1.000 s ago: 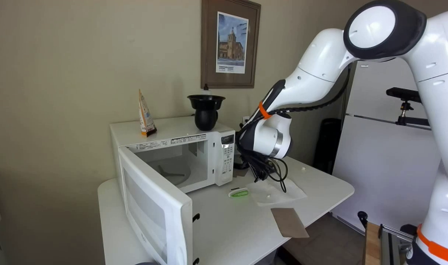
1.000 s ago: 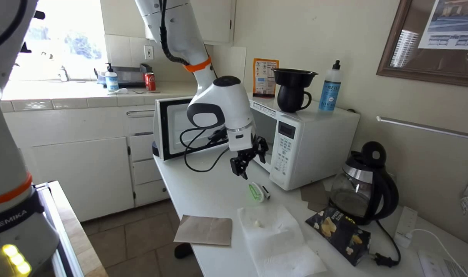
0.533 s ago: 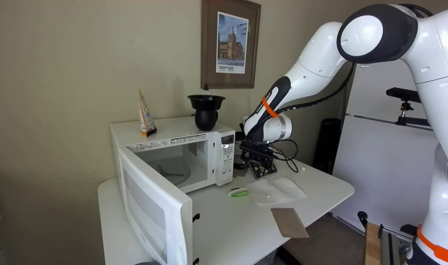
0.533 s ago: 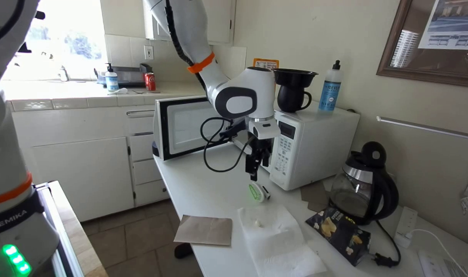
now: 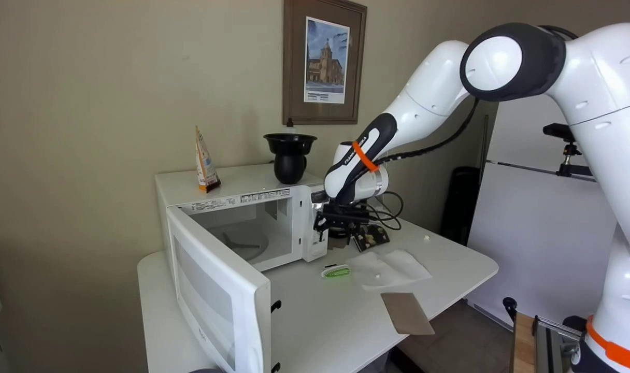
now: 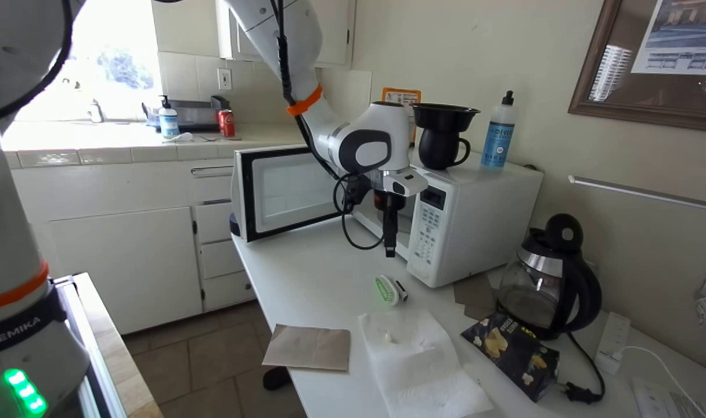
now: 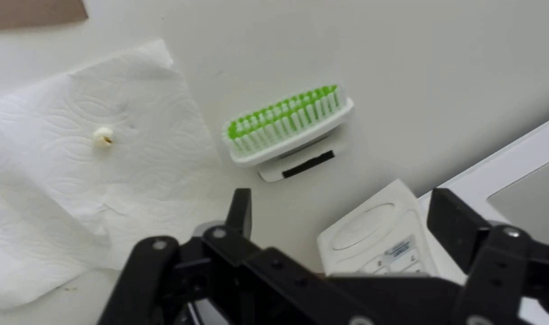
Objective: Make the white brush stand on its bristles
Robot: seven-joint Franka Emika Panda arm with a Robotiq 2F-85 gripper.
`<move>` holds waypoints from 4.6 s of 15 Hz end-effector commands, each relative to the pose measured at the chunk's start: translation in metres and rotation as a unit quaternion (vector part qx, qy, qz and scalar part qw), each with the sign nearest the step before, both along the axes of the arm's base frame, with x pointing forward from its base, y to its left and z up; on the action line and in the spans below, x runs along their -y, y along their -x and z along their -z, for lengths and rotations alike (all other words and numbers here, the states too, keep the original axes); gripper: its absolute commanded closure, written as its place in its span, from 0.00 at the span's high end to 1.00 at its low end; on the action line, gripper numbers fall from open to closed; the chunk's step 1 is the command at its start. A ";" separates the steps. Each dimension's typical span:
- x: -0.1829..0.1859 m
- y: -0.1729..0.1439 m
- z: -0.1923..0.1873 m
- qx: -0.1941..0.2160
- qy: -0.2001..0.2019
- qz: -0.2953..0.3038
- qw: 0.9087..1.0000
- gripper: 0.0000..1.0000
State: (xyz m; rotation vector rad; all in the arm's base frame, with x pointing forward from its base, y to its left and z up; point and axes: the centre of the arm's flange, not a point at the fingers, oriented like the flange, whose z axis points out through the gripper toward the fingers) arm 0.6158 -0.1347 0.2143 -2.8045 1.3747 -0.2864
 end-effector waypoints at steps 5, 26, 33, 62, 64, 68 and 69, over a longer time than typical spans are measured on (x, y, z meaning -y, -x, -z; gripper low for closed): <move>0.032 -0.012 0.058 -0.002 0.002 -0.216 0.976 1.00; 0.005 -0.005 0.106 0.000 0.080 -0.247 0.966 0.00; -0.012 0.009 0.100 -0.041 0.076 -0.245 0.966 0.00; -0.089 0.074 0.130 -0.093 -0.172 0.320 0.927 0.00; -0.091 0.075 0.128 -0.086 -0.177 0.368 0.909 0.00; -0.096 0.074 0.122 -0.057 -0.172 0.461 0.868 0.00; -0.099 0.073 0.121 -0.049 -0.168 0.484 0.858 0.00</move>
